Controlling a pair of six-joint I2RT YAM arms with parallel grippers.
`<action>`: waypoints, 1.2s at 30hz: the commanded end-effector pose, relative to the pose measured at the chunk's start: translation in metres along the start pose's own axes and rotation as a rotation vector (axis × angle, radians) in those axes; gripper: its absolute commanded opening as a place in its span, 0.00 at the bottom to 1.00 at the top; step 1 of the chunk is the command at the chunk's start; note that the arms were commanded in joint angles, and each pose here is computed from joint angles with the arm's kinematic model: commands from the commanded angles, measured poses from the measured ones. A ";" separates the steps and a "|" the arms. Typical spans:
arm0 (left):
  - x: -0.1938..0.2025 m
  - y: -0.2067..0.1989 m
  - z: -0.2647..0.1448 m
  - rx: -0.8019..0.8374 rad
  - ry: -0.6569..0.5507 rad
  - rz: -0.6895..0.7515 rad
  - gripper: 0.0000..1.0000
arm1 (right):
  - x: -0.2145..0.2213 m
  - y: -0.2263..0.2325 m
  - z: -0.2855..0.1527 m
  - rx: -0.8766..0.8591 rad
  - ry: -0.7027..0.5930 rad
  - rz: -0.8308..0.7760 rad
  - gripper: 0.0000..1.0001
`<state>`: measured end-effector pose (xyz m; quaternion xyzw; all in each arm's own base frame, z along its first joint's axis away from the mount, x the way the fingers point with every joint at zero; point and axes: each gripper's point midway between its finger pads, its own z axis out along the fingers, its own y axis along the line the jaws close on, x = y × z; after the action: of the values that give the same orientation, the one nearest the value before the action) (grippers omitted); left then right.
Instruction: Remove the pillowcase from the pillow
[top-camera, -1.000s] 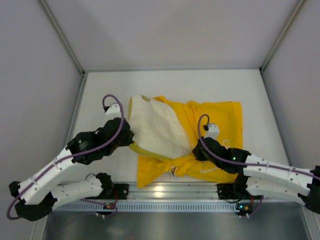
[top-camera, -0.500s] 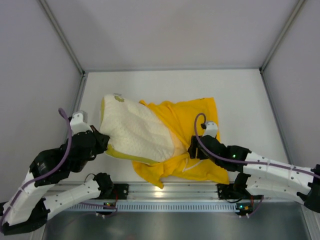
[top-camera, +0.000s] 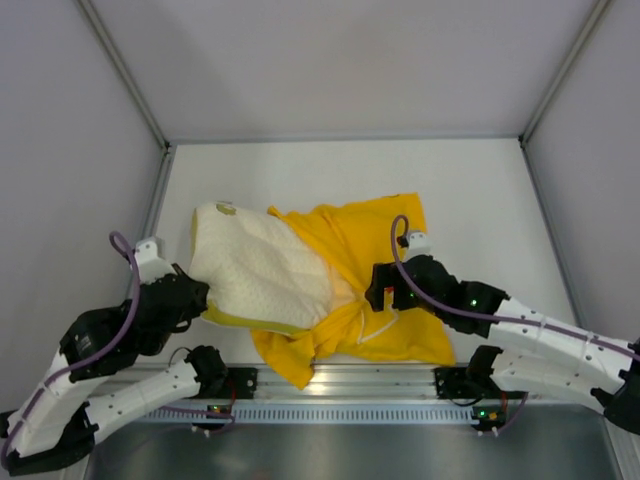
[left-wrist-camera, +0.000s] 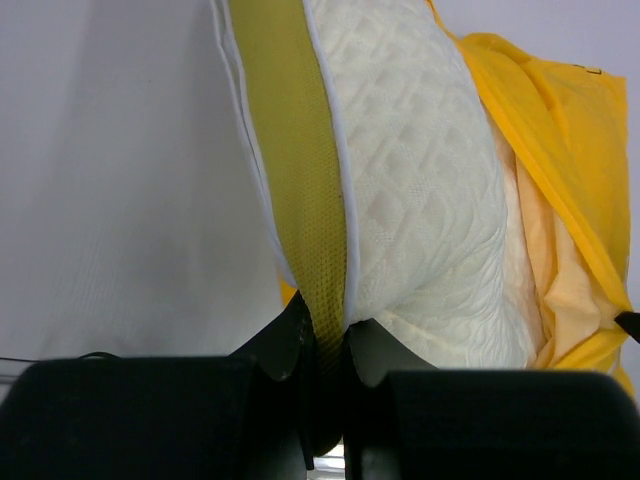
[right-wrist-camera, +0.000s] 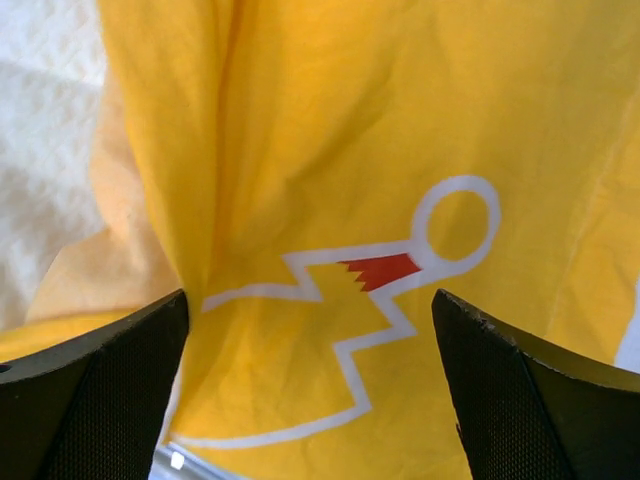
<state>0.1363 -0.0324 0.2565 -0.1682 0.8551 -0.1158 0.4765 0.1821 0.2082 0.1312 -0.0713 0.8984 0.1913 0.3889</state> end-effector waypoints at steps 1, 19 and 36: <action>-0.013 0.001 0.000 -0.016 -0.059 -0.015 0.00 | -0.021 0.048 -0.021 -0.274 -0.039 -0.044 0.99; -0.029 -0.022 0.011 -0.046 -0.103 -0.028 0.00 | 0.013 -0.067 0.006 0.271 0.054 0.133 0.99; 0.002 -0.046 0.008 0.166 0.000 -0.105 0.00 | -0.040 0.093 0.127 -0.299 0.162 -0.079 0.99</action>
<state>0.1444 -0.0533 0.2512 -0.1638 0.8517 -0.1474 0.4754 0.2425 0.3025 0.0637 -0.1315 0.9304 0.2327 0.2508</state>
